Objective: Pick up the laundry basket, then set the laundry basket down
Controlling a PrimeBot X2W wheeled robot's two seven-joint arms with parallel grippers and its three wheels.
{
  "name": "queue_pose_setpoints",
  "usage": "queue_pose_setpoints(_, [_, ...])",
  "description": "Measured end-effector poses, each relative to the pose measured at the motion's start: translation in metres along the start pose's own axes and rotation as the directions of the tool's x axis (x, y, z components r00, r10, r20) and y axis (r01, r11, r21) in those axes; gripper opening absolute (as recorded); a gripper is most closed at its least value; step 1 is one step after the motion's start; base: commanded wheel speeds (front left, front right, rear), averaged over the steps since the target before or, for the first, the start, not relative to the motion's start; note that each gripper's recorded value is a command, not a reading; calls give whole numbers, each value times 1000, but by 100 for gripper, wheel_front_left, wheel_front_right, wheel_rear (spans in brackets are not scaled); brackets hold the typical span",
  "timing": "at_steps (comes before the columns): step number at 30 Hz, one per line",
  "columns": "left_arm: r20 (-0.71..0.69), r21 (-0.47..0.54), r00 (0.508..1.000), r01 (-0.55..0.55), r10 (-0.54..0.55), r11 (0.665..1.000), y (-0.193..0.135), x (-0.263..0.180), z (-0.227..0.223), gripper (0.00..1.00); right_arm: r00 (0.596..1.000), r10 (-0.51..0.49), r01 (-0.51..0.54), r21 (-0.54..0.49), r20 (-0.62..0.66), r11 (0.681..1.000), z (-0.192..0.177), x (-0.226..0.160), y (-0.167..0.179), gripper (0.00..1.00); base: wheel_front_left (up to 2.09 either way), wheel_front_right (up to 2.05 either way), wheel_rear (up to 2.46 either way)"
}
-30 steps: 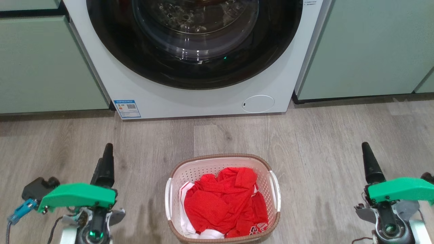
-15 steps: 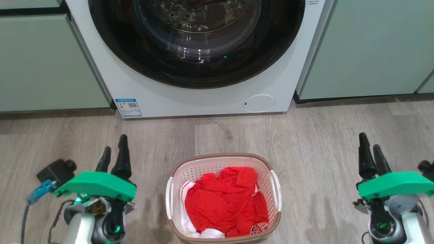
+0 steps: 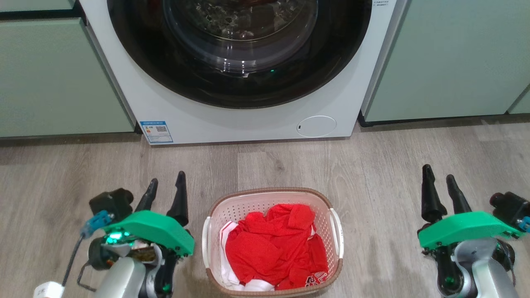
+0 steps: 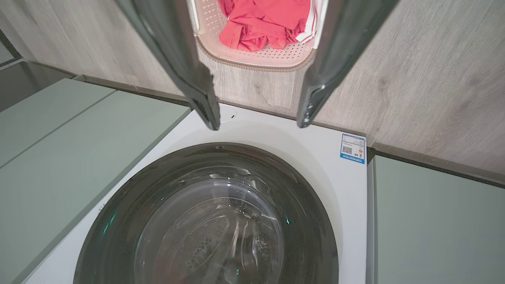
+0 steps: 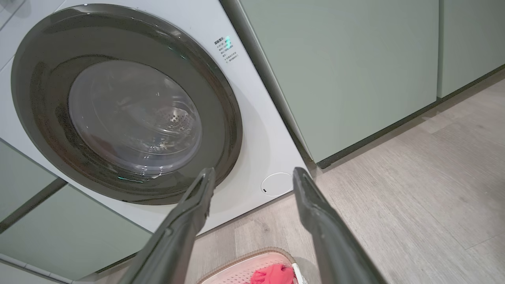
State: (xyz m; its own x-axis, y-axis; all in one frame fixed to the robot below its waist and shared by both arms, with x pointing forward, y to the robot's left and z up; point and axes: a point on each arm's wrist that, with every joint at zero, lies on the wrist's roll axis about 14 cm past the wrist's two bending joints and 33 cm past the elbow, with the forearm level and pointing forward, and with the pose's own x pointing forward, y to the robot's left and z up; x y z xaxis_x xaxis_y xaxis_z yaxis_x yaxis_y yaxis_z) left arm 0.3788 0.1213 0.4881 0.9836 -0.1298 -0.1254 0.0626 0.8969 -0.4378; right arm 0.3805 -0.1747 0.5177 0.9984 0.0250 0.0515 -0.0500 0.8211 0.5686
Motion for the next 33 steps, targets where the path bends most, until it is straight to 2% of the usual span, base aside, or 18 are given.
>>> queue_pose_setpoints(9, [-6,27,995,96,-96,995,-18,2,-6,100,999,32,-32,-112,-2,993,-2,1,8,100,0,0,0])
queue_pose_setpoints(20, [-36,27,989,142,-141,990,-24,1,-24,100,999,51,-46,-203,17,978,1,2,11,100,0,0,0])
queue_pose_setpoints(27, [94,75,980,169,-176,983,-38,8,14,100,993,96,-75,-250,74,965,18,5,24,100,0,0,0])
queue_pose_setpoints(33, [258,162,942,179,-217,970,-54,5,62,100,976,155,-105,-295,151,950,41,9,41,100,0,0,0])
